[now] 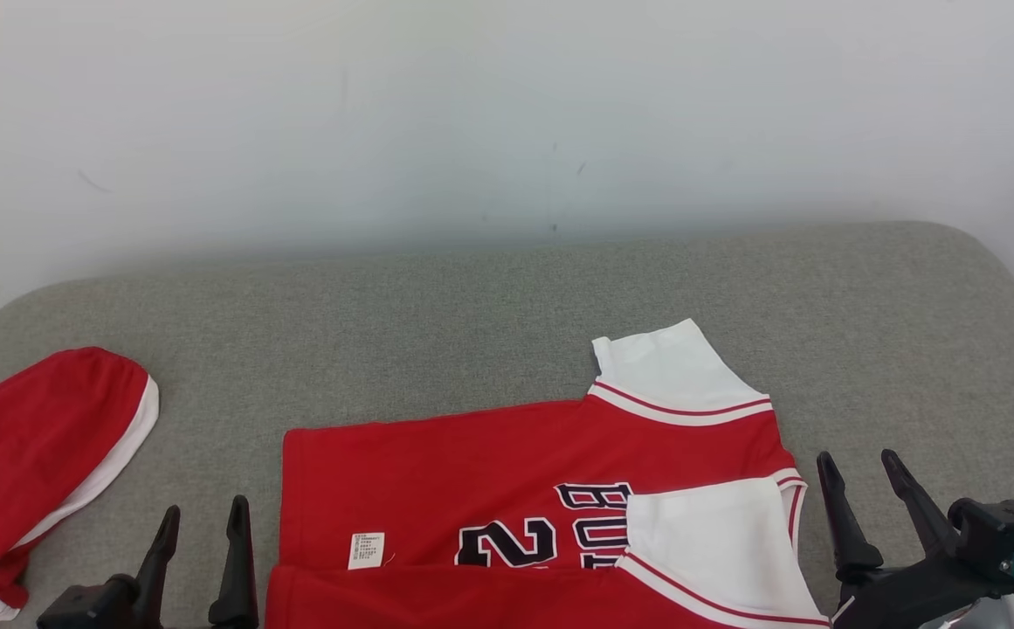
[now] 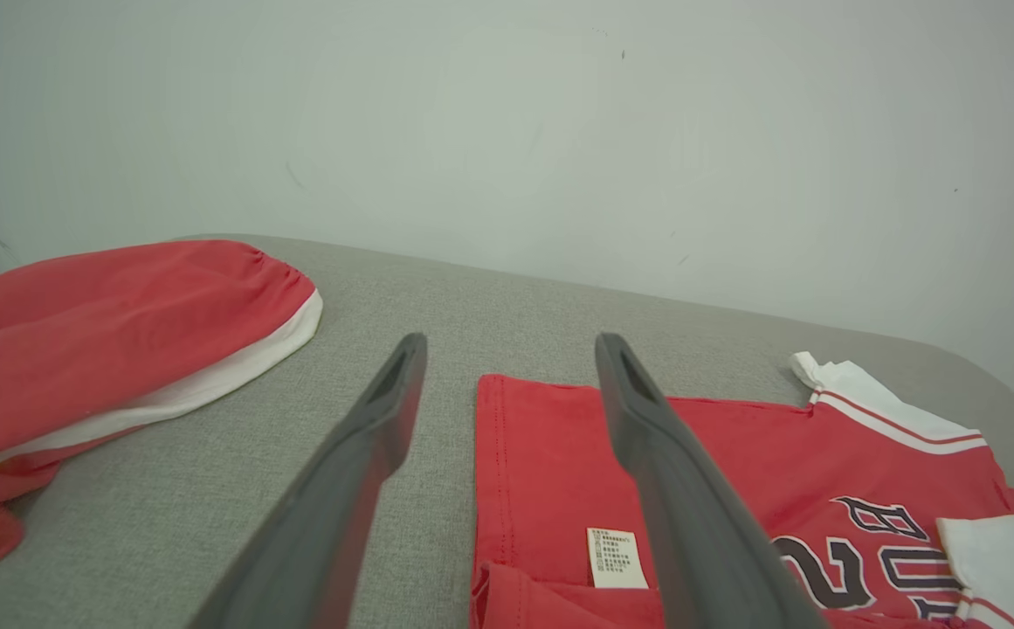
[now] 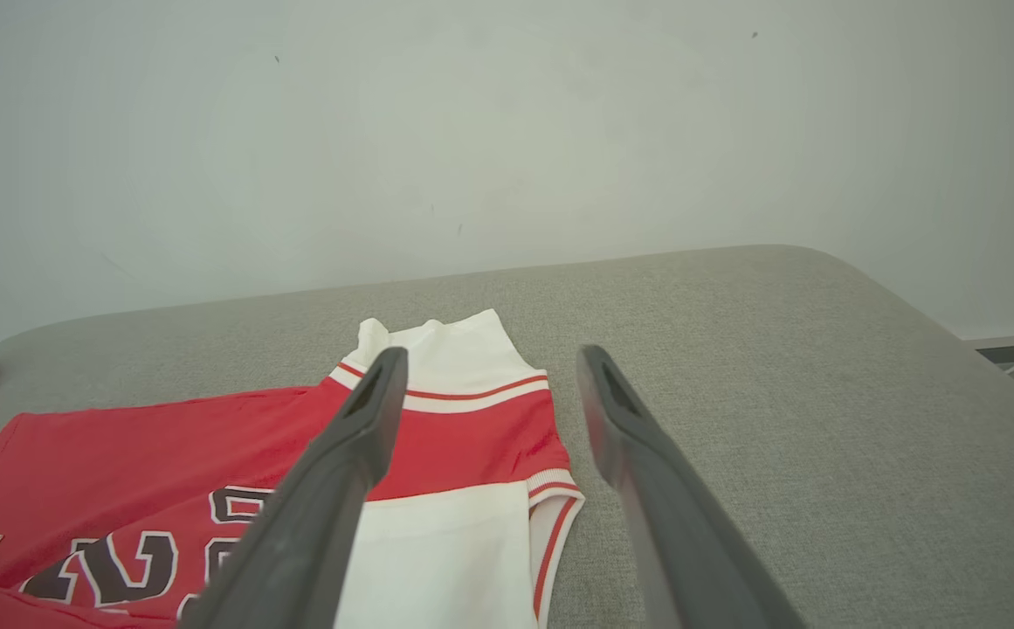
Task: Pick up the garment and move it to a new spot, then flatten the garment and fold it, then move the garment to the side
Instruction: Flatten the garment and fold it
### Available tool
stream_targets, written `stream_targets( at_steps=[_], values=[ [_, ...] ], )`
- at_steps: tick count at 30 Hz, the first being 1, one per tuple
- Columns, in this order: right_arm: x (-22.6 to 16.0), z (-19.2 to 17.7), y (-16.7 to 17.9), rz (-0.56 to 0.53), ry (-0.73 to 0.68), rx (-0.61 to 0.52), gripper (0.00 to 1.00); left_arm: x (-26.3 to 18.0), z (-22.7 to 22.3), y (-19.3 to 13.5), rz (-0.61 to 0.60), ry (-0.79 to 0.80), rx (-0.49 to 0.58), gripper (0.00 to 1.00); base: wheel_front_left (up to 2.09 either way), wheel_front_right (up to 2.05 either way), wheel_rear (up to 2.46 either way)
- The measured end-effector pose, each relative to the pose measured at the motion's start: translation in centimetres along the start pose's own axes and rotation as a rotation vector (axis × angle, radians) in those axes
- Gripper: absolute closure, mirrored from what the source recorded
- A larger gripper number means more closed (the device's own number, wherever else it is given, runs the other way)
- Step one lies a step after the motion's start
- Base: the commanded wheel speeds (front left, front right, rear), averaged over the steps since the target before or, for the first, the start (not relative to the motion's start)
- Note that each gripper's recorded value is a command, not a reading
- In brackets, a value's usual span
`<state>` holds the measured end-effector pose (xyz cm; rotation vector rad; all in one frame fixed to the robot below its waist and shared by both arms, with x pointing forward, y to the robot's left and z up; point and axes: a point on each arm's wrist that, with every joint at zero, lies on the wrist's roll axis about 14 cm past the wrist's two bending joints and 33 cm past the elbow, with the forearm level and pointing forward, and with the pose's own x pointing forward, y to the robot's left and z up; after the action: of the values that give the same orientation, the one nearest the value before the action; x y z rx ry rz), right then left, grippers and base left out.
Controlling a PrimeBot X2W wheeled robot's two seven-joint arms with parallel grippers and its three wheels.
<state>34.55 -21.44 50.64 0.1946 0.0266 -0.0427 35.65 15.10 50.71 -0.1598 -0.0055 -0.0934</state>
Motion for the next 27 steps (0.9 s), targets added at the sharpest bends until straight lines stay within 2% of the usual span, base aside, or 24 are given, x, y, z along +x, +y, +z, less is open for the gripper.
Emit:
stream_targets(
  at_steps=[10,15,24,27],
  values=[
    [0.4,-0.3,0.3,0.015,0.014,-0.007,0.00,0.2,-0.6,0.4,0.021,0.045,-0.017,0.00,0.00,0.00,0.00],
    [1.8,-0.9,0.3,0.031,0.075,-0.039,0.00,1.0,-1.5,0.3,0.018,0.109,-0.041,0.00,0.00,0.00,0.00],
    [7.5,0.2,2.1,0.103,0.173,-0.078,0.00,6.0,-2.1,-0.9,-0.011,0.257,-0.044,0.00,0.00,0.00,0.00],
    [8.9,-0.8,2.3,0.115,0.258,-0.102,0.00,7.7,-3.1,-2.1,-0.042,0.347,-0.030,0.00,0.00,0.00,0.00]
  ],
)
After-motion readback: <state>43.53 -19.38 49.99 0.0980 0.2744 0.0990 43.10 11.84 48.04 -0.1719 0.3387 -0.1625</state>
